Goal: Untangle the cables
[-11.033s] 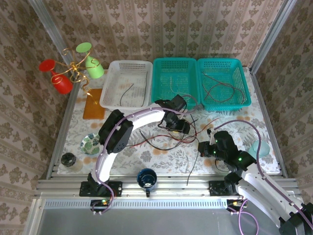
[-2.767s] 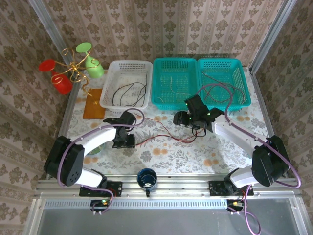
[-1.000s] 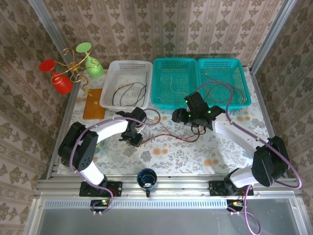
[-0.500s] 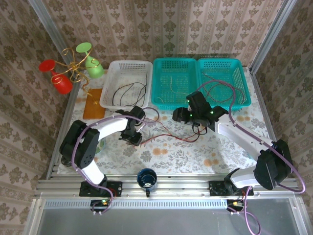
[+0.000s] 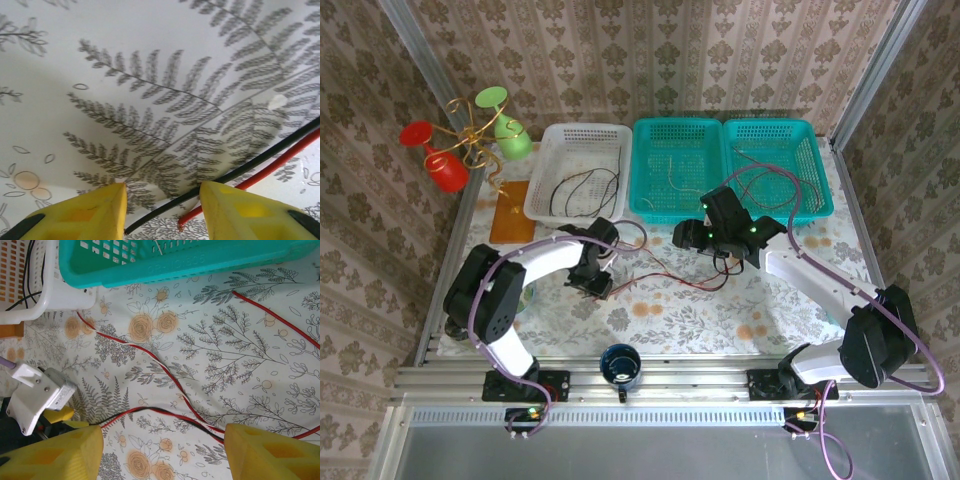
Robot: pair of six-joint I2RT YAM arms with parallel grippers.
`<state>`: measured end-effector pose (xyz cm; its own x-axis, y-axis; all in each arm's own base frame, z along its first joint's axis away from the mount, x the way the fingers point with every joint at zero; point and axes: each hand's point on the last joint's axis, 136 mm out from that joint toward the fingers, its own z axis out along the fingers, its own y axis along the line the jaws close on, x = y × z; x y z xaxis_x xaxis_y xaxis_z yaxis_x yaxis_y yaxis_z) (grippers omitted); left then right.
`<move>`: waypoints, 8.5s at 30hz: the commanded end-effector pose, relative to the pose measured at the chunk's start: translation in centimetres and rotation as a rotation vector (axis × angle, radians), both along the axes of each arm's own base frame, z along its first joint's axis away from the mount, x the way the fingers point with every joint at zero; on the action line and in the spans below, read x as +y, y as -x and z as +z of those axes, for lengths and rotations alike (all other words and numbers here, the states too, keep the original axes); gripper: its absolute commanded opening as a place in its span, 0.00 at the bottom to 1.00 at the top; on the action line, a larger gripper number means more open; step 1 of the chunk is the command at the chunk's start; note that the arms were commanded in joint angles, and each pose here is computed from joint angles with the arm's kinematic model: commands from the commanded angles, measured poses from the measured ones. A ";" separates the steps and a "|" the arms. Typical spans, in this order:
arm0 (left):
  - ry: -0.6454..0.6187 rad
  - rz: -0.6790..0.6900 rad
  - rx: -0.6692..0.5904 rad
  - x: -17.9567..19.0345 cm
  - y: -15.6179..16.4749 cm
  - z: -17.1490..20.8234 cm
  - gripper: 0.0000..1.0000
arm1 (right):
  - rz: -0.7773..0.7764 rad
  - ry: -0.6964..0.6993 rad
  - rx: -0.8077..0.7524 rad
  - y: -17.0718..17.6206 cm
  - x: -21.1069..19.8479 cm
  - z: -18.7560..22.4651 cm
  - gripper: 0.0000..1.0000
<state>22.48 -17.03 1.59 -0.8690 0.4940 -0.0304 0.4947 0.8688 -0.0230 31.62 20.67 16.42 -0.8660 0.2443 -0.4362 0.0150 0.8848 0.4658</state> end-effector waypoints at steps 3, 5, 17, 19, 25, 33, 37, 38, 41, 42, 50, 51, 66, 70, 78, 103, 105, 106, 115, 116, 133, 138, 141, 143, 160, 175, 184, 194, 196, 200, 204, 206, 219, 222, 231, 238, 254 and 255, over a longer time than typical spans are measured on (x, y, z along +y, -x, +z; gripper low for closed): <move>0.002 -0.002 0.063 -0.5 2.0 -1.4 0.41 | -0.007 0.003 -0.024 -0.1 -0.2 1.4 0.67; -0.015 0.003 0.066 -0.4 1.9 -1.7 0.37 | -0.006 -0.001 -0.025 -0.2 -0.1 1.5 0.67; 0.030 -0.013 0.048 -2.4 3.0 -1.5 0.36 | -0.009 0.003 -0.031 0.0 -0.4 1.6 0.67; 0.039 -0.005 0.033 -2.3 3.1 -1.2 0.36 | -0.009 0.002 -0.032 0.0 -0.4 1.6 0.67; 0.096 0.020 0.017 -2.6 3.5 -0.9 0.41 | -0.009 -0.002 -0.028 -0.1 -0.3 1.4 0.67; 0.060 0.025 0.038 -2.2 3.6 -2.3 0.39 | -0.008 0.001 -0.027 0.1 -0.4 1.4 0.67; 0.035 0.022 0.062 -1.9 4.0 -3.3 0.34 | -0.007 0.005 -0.026 0.1 -0.4 1.3 0.67; 0.027 0.021 0.072 -1.9 4.2 -3.6 0.34 | -0.006 0.004 -0.026 0.1 -0.4 1.3 0.67; 0.039 -0.009 0.085 -2.6 4.7 -3.7 0.31 | -0.007 0.009 -0.025 0.1 -0.5 1.2 0.67; 0.055 -0.029 0.094 -3.0 4.9 -3.6 0.31 | -0.008 0.011 -0.025 0.2 -0.6 1.1 0.67; 0.095 -0.130 0.077 -5.5 5.4 -2.2 0.39 | -0.014 0.007 -0.026 0.2 -0.8 1.1 0.67; 0.093 -0.145 0.065 -5.7 5.3 -2.1 0.41 | -0.015 0.008 -0.027 0.3 -0.8 1.1 0.67; 0.064 -0.185 0.102 -5.8 5.2 -2.9 0.19 | -0.043 -0.001 -0.036 0.2 -2.2 1.4 0.67; 0.063 -0.208 0.151 -5.7 5.2 -3.0 0.12 | -0.049 -0.001 -0.039 0.2 -2.6 1.5 0.67; 0.087 -0.259 0.109 -6.5 4.0 0.0 0.00 | -0.060 -0.006 -0.084 0.3 -3.4 2.1 0.67; 0.692 -0.008 0.118 -12.6 -1.3 15.9 0.00 | 0.818 0.455 -0.884 6.1 1.8 6.6 0.68; 0.708 0.024 0.103 -12.4 -1.8 16.4 0.00 | 0.920 0.497 -0.942 7.0 2.8 6.3 0.68; 0.739 0.023 0.116 -12.7 -1.7 17.0 0.00 | 0.951 0.516 -0.962 7.2 3.1 6.2 0.68; 0.769 0.102 0.126 -12.8 -2.2 18.4 0.00 | 1.106 0.786 -1.123 7.2 5.6 4.7 0.65; 0.770 0.117 0.132 -12.8 -2.2 18.5 0.00 | 1.121 0.806 -1.133 7.1 5.8 4.4 0.64; 0.819 0.170 0.147 -13.2 -1.8 20.1 0.00 | 1.153 0.837 -1.124 4.3 8.0 2.5 0.35; 0.822 0.165 0.150 -13.2 -1.6 20.2 0.00 | 1.146 0.818 -1.120 3.7 7.8 2.6 0.28; 0.825 0.166 0.156 -13.3 -1.5 20.1 0.00 | 1.159 0.792 -1.100 3.6 7.6 2.4 0.21; 0.831 0.167 0.155 -13.4 -1.5 20.2 0.00 | 1.165 0.779 -1.087 3.4 7.6 2.2 0.16; 0.827 0.171 0.164 -13.4 -1.5 19.9 0.00 | 1.115 0.751 -1.142 3.7 7.2 5.0 0.31; 0.825 0.174 0.162 -13.1 -1.5 19.9 0.00 | 1.158 0.766 -1.094 2.0 8.6 3.1 0.06; 0.834 0.209 0.097 -12.6 -3.3 20.3 0.00 | 1.125 0.784 -1.126 3.6 6.6 4.5 0.00; 0.856 0.200 -0.117 -11.9 -6.1 24.8 0.00 | 0.690 0.637 -1.239 2.6 2.2 13.8 0.00; 0.863 0.180 -0.178 -11.9 -6.6 26.3 0.00 | 0.600 0.605 -1.255 2.3 1.1 15.6 0.00; 0.847 0.171 -0.325 -11.2 -8.0 29.6 0.00 | 0.426 0.555 -1.269 1.3 -1.2 18.5 0.00; 0.812 0.191 -0.489 -9.6 -9.3 32.2 0.00 | 0.308 0.508 -1.282 0.7 -2.9 20.8 0.00; 0.804 0.199 -0.568 -8.8 -9.7 33.5 0.00 | 0.252 0.504 -1.289 0.4 -3.7 21.8 0.00; 0.723 0.249 -0.830 -3.7 -9.6 37.7 0.00 | -0.101 0.516 -1.224 -0.8 -9.5 25.9 0.00; 0.749 0.317 -0.811 -2.3 -10.0 37.7 0.00 | -0.154 0.532 -1.209 -0.9 -10.8 26.3 0.00; 0.710 0.440 -0.843 3.1 -10.4 38.0 0.00 | -0.338 0.558 -1.171 -0.4 -15.9 27.7 0.00; 0.676 0.536 -0.861 7.3 -9.6 37.4 0.00 | -0.452 0.576 -1.136 0.1 -19.5 27.8 0.00; 0.622 0.749 -0.918 14.8 -7.6 36.8 0.00 | -0.786 0.705 -1.006 2.1 -27.6 26.8 0.00; 0.623 0.754 -0.921 14.9 -7.4 36.9 0.00 | -0.813 0.720 -0.989 2.2 -28.2 26.6 0.00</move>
<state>30.67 -2.55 38.29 -0.4700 -0.3775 -0.7979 -0.0339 0.9110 -0.4110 31.32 -4.81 41.72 0.0720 -0.0437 -0.9964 0.4345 0.9006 -0.0081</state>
